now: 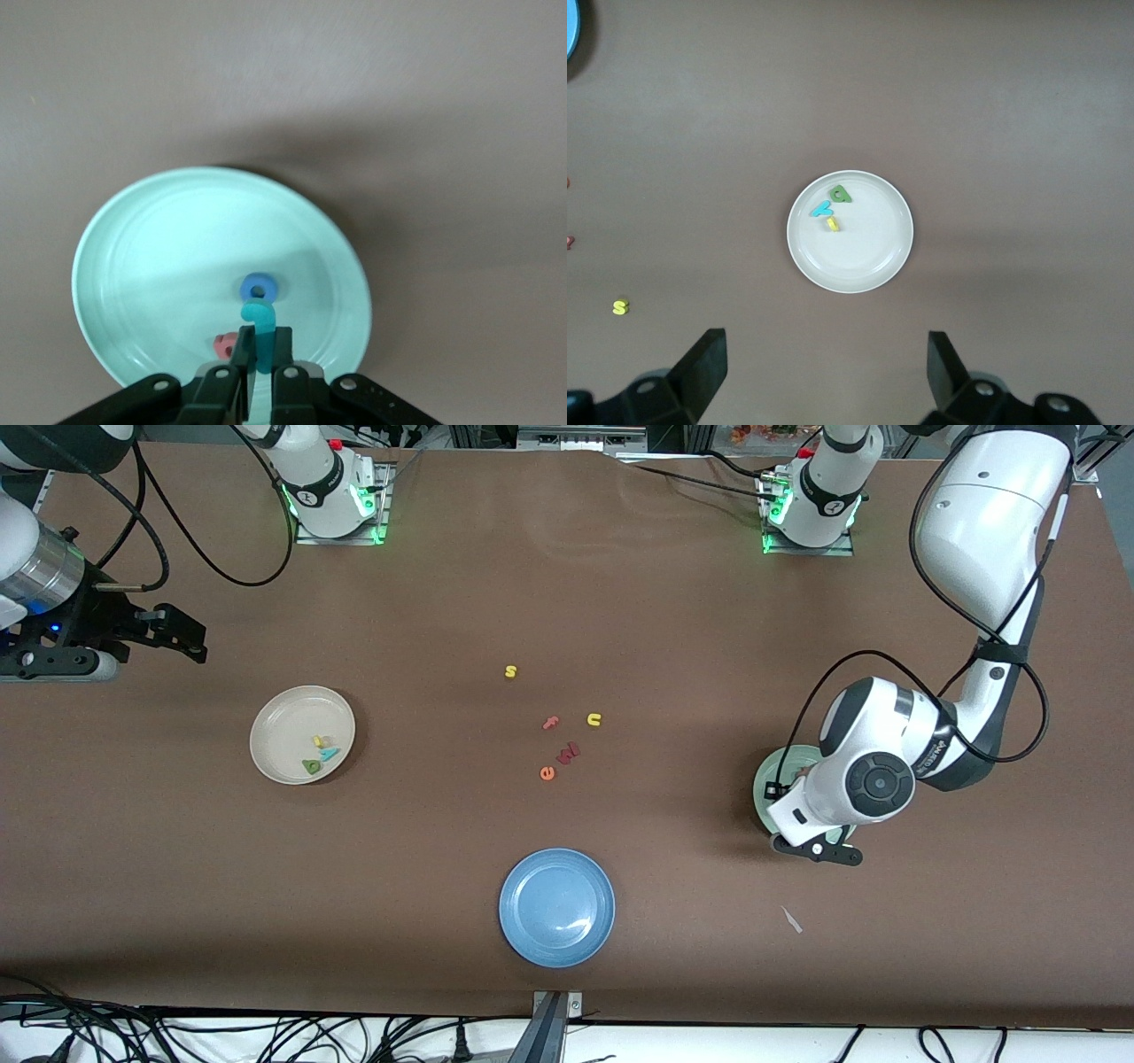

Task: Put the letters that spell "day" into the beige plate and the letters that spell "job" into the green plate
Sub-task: 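Carry the cyan 1 to the green plate and open the left gripper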

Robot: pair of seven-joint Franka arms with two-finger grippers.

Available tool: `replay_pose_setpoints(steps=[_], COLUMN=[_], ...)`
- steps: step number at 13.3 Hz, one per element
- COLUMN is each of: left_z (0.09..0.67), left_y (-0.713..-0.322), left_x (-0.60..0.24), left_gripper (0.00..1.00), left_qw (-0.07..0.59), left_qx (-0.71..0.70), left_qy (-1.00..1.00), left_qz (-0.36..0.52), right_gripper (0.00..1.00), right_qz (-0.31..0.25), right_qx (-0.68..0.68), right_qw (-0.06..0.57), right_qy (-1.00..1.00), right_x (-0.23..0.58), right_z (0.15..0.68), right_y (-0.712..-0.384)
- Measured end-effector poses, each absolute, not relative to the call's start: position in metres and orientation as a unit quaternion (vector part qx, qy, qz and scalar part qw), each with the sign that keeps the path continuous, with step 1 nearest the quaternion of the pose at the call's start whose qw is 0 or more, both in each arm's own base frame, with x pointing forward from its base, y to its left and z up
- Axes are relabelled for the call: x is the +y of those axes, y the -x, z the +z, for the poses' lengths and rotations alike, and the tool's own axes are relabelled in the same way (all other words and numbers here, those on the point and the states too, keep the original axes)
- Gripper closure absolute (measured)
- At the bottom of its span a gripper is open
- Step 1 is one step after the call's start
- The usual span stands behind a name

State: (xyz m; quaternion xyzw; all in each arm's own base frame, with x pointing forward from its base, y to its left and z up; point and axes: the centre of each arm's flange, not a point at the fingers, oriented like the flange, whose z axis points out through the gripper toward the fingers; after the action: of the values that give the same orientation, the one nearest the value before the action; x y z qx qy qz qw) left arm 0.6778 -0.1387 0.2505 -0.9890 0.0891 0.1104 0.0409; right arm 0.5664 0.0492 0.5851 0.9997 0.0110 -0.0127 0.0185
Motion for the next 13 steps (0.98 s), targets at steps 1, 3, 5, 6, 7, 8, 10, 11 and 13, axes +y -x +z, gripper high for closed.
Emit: replay_pose_setpoints(steps=[1,3,5,6,7,8,10,11,13], left_z=[0.242,0.228,0.212,0.205,0.200,0.196,0.193,0.194,0.198], left_y=[-0.673,-0.664,-0.655,-0.652,-0.650,-0.649,-0.648,-0.649,-0.651], left_x=[-0.136,-0.137,-0.140,-0.139,-0.136,-0.134,-0.131,-0.131,-0.132], left_gripper=[0.92,0.92,0.92,0.92,0.92,0.92,0.75,0.66,0.45], left_qw=[0.041,0.043,0.040,0.038,0.036,0.034,0.032,0.032,0.031], left_qx=[0.091,0.095,0.100,0.100,0.099,0.098,0.096,0.096,0.096], left_qy=[0.988,0.986,0.985,0.985,0.985,0.985,0.986,0.986,0.987], left_qz=[0.120,0.134,0.139,0.139,0.137,0.135,0.133,0.131,0.127], right_gripper=[0.00,0.00,0.00,0.00,0.00,0.00,0.00,0.00,0.00], right_qz=[-0.013,-0.013,-0.013,-0.013,-0.013,-0.013,-0.013,-0.013,-0.013], right_qx=[0.012,0.015,0.017,0.017,0.017,0.017,0.017,0.017,0.017], right_qw=[0.018,0.018,0.018,0.018,0.018,0.018,0.019,0.019,0.019], right_qy=[-1.000,-1.000,-1.000,-1.000,-1.000,-1.000,-1.000,-1.000,-1.000], right_x=[0.050,0.054,0.056,0.056,0.056,0.056,0.056,0.056,0.056], right_z=[0.585,0.585,0.585,0.585,0.585,0.585,0.585,0.585,0.585], right_y=[-0.566,-0.566,-0.566,-0.566,-0.566,-0.566,-0.566,-0.566,-0.566])
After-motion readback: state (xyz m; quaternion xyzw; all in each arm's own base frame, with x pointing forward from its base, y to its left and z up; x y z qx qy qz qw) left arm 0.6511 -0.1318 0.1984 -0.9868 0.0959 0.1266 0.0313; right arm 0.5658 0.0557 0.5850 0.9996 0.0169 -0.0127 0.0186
